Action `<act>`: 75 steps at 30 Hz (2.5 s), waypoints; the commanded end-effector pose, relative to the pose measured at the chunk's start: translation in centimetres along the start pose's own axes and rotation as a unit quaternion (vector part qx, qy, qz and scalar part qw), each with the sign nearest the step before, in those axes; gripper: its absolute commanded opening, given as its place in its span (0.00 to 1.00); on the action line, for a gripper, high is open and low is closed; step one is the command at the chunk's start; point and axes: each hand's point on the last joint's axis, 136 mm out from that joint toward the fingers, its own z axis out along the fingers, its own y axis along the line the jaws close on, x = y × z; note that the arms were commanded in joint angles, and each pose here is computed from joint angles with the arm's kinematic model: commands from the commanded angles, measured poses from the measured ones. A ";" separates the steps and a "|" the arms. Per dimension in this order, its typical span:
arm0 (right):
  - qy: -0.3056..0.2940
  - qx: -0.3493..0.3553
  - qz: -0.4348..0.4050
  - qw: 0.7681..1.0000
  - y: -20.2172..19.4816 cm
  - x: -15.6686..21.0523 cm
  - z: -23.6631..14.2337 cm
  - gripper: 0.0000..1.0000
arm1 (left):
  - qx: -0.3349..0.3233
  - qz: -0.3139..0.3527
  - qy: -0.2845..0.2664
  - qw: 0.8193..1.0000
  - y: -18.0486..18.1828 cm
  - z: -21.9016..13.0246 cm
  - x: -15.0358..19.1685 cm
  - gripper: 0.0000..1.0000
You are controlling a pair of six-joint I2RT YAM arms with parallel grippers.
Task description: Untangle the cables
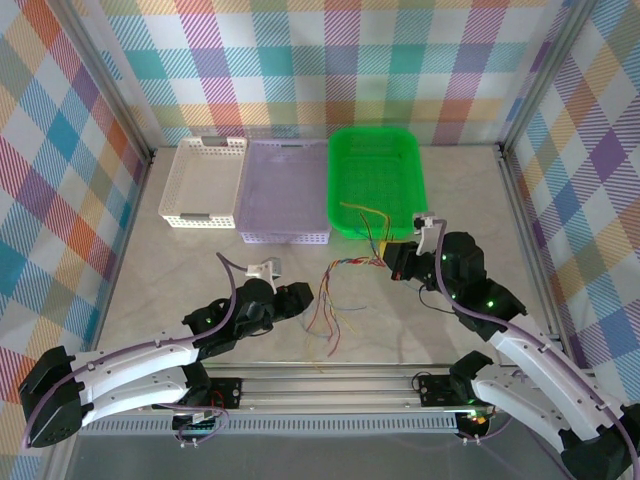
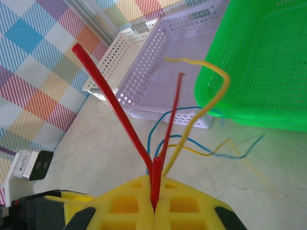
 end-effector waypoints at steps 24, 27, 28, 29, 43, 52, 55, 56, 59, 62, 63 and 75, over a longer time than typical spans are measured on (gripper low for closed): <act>-0.004 -0.069 -0.022 0.997 4.5 -3.5 -1.1 0.00 | 0.022 0.052 0.042 0.998 1.5 -0.8 2.0 0.65; -0.001 -0.076 -0.020 0.997 4.8 -3.5 -1.1 0.00 | 0.026 0.046 0.041 0.998 1.4 -0.7 2.0 0.65; 0.001 -0.077 -0.018 0.997 4.8 -3.4 -1.0 0.00 | 0.027 0.044 0.041 0.998 1.5 -0.7 2.0 0.65; 0.002 -0.078 -0.017 0.997 4.8 -3.4 -1.0 0.00 | 0.031 0.039 0.041 0.998 1.3 -0.6 2.0 0.65; 0.032 -0.108 -0.002 0.994 5.4 -2.2 0.2 0.00 | 0.091 0.019 0.023 0.995 -3.8 -0.9 0.1 0.57; 0.041 -0.128 -0.012 0.991 5.9 -1.6 0.5 0.00 | 0.143 0.067 -0.033 0.987 -11.7 -4.1 -5.3 0.76; 0.043 -0.127 -0.011 0.991 5.8 -1.5 0.7 0.00 | 0.145 0.071 -0.027 0.987 -12.9 -3.1 -5.5 0.76; 0.044 -0.128 -0.011 0.991 5.8 -1.4 0.7 0.00 | 0.151 0.067 -0.020 0.986 -13.4 -2.6 -5.3 0.76; 0.050 -0.130 -0.011 0.990 5.8 -1.2 0.9 0.00 | 0.167 0.057 0.003 0.984 -14.6 -1.1 -4.7 0.76; 0.056 -0.133 -0.011 0.989 5.8 -0.9 1.0 0.00 | 0.173 0.054 0.010 0.983 -15.3 -0.1 -4.7 0.75; 0.056 -0.133 -0.012 0.990 5.8 -0.9 1.0 0.00 | 0.175 0.053 0.010 0.983 -15.6 0.1 -4.7 0.75; 0.073 -0.133 -0.015 0.988 5.4 0.1 1.4 0.00 | 0.184 0.046 -0.034 0.981 -16.8 -1.3 -6.8 0.75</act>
